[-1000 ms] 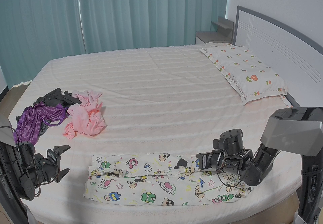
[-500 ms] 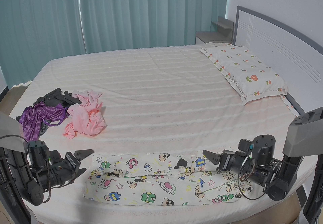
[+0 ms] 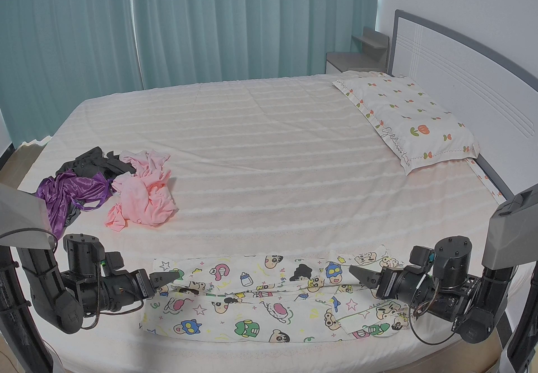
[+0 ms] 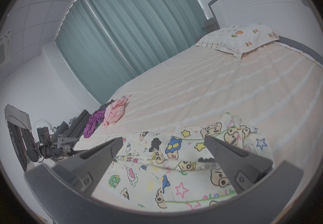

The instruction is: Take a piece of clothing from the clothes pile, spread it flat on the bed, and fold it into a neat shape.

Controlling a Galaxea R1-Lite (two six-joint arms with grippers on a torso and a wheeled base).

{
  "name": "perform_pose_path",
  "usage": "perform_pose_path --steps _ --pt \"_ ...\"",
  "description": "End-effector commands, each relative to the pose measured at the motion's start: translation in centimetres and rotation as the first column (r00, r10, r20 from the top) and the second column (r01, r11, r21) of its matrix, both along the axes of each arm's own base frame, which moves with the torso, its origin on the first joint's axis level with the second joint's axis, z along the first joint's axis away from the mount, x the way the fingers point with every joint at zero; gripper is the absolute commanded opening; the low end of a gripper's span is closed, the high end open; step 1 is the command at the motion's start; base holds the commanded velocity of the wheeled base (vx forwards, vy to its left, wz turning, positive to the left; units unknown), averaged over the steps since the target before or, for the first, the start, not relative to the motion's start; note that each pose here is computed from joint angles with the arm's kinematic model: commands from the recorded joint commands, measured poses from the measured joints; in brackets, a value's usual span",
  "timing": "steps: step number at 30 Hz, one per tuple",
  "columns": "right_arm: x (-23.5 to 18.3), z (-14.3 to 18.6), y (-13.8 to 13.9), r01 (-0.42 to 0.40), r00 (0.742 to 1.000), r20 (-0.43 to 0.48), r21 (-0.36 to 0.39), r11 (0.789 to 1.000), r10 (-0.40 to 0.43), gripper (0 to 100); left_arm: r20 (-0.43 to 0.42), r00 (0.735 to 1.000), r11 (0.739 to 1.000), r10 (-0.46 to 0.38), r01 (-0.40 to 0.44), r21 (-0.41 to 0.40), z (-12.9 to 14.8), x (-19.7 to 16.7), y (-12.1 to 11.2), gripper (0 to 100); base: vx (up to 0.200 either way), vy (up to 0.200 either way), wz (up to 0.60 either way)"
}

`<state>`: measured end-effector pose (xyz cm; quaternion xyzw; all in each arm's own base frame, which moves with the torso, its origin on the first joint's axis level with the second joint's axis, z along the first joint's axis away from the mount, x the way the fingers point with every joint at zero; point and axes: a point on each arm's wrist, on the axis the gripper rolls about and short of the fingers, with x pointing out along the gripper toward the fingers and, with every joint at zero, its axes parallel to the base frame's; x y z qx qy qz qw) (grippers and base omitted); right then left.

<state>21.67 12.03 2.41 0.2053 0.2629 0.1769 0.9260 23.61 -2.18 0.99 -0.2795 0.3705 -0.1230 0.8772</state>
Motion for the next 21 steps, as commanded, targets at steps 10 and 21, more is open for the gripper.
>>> perform_pose_path --steps 10,21 --pt "-0.4 -0.7 0.3 -0.019 1.0 -0.023 -0.011 1.0 0.019 100 -0.082 0.996 0.993 -0.042 0.033 -0.118 -0.7 1.0 2.2 100 0.0 0.0 0.0" --pt "-0.4 -1.3 0.4 -0.019 0.999 -0.042 -0.027 0.999 0.018 100 -0.368 0.929 0.937 0.042 -0.165 -0.308 2.5 2.1 1.4 100 0.0 0.0 0.0"
